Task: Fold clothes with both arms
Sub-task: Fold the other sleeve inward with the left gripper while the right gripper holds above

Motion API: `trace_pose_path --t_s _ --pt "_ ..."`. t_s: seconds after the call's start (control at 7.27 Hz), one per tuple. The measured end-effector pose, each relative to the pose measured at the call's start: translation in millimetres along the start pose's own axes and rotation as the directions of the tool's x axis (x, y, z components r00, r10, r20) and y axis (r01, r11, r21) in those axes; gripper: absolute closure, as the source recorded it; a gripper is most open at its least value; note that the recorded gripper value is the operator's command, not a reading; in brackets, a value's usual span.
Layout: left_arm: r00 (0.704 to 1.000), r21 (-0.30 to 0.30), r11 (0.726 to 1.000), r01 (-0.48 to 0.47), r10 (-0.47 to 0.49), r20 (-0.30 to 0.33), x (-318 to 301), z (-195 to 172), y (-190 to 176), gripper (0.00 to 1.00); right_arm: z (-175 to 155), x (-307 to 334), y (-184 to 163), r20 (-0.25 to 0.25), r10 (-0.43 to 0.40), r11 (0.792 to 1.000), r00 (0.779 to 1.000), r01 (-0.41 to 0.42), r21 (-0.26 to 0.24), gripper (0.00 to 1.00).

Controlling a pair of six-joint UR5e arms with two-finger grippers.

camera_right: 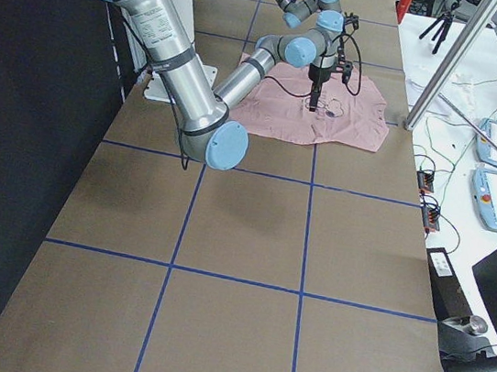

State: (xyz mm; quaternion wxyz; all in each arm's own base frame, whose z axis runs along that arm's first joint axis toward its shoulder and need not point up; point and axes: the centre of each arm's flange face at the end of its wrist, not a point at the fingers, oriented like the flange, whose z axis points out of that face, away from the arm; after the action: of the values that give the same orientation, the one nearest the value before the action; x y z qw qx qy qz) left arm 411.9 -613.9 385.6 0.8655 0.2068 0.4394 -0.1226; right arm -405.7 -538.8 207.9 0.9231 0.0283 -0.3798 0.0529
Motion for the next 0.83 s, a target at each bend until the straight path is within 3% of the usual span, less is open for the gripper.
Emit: trace_pose_path --t_s 0.41,0.69,0.83 --pt "0.985 -0.041 0.985 0.168 -0.170 -0.036 127 14 -22 1.00 1 2 -1 0.000 -0.001 1.000 1.000 0.001 0.000 0.00" --pt "0.978 -0.046 0.978 0.206 -0.206 -0.013 169 37 -26 0.00 4 5 0 0.003 -0.002 1.000 1.000 0.002 0.002 0.00" --pt "0.980 -0.034 0.979 0.199 -0.200 -0.016 176 42 -19 0.00 5 7 -1 0.006 -0.005 1.000 1.000 0.004 0.004 0.00"
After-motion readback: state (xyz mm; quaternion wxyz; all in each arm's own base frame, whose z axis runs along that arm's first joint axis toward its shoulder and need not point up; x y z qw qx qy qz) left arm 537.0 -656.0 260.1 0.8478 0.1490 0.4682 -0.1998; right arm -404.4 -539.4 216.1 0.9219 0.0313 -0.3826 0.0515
